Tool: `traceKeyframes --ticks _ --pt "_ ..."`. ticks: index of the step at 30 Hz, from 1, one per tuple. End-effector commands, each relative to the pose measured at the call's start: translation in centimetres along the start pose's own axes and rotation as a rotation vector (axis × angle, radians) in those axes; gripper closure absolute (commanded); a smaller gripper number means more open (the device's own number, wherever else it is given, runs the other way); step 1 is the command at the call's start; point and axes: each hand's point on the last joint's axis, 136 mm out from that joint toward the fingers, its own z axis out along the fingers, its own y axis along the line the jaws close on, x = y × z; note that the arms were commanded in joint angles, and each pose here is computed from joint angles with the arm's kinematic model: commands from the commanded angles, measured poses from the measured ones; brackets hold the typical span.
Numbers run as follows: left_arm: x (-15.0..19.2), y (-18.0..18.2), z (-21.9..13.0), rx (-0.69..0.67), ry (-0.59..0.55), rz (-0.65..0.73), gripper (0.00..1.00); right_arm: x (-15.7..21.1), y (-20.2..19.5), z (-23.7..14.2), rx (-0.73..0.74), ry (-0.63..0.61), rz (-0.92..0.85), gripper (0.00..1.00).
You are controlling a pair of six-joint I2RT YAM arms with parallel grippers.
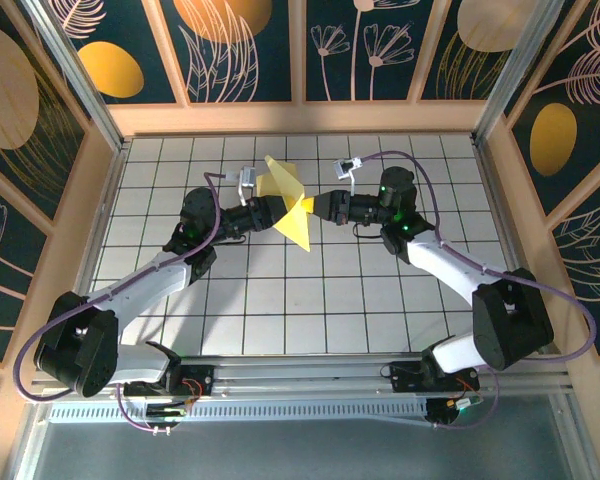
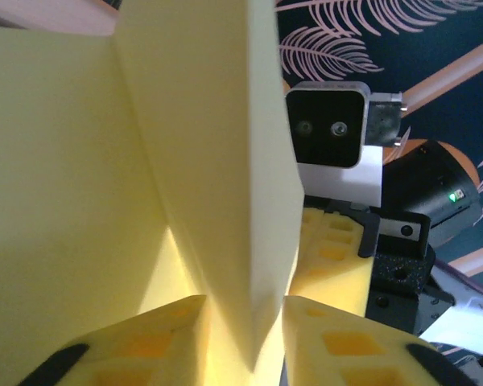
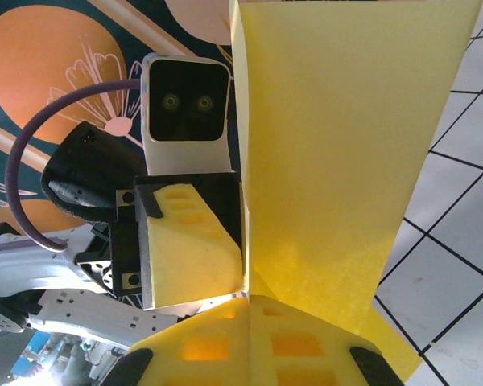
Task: Fold a paper plane with a square sheet of paper (fold left side to right side)
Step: Turn over the paper at the center of the table.
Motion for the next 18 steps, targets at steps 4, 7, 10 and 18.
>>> traceKeyframes --ticks 4,7,10,18 --pt "-1.2 -2.4 0.2 0.070 -0.025 0.060 0.90 -0.9 1.1 0.3 -0.031 -0.015 -0.041 1.00" --pt "-1.3 -2.4 0.1 0.067 -0.033 0.059 0.96 -1.0 1.3 0.1 -0.027 -0.022 -0.045 1.00" --pt "-1.6 -2.6 0.0 0.071 -0.049 0.062 1.00 -1.7 1.5 -0.4 -0.003 -0.046 -0.064 0.93" --pt "-2.4 -4.0 -0.1 0.111 -0.092 0.096 1.00 -2.7 0.7 -4.4 0.152 -0.174 -0.099 0.57"
